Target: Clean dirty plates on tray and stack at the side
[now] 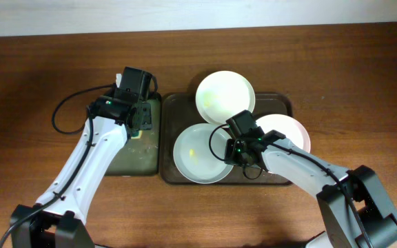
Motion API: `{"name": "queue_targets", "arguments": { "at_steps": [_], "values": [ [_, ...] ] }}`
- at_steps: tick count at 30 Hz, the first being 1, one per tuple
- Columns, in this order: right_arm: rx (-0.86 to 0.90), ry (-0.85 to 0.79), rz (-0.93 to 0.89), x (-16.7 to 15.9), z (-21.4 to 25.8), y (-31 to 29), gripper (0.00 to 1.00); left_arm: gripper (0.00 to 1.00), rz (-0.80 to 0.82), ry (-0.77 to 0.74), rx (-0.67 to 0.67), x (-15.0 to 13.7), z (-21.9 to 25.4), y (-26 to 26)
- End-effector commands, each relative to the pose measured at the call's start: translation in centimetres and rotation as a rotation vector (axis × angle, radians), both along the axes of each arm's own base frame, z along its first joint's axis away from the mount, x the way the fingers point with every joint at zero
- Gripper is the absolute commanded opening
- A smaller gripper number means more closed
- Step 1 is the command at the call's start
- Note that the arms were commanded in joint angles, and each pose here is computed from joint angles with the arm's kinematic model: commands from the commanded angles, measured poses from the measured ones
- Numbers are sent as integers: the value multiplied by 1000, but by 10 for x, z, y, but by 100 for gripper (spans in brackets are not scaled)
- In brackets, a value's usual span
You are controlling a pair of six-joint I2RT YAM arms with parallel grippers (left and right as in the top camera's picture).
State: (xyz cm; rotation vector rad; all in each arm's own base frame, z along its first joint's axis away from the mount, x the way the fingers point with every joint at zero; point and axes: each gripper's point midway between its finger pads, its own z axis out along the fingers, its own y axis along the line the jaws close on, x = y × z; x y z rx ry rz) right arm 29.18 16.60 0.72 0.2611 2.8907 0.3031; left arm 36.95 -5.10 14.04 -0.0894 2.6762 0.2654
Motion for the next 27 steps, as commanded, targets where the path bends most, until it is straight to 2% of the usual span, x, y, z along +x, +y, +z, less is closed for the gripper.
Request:
{"name": "queue_targets", "arguments": {
  "at_steps": [1,14,17,22,24,27],
  "values": [
    [-27,40,-9,-7,-13,-3,4,0,-28,11,6,2,-2,-1],
    [-22,35,24,-7,-13,-1,4,0,-78,-40,-9,15,3,-9],
    [5,48,33,-9,-12,3,4,0,-129,30,-128,3,-5,-29],
    [81,75,51,-10,-10,9,4,0,-267,118,-451,-17,-4,-87],
    [93,83,49,-10,-9,8,4,0,-277,127,-470,-18,-5,-92],
    [93,83,47,-10,-9,8,4,0,-281,147,-431,-18,-16,-94]
  ]
}}
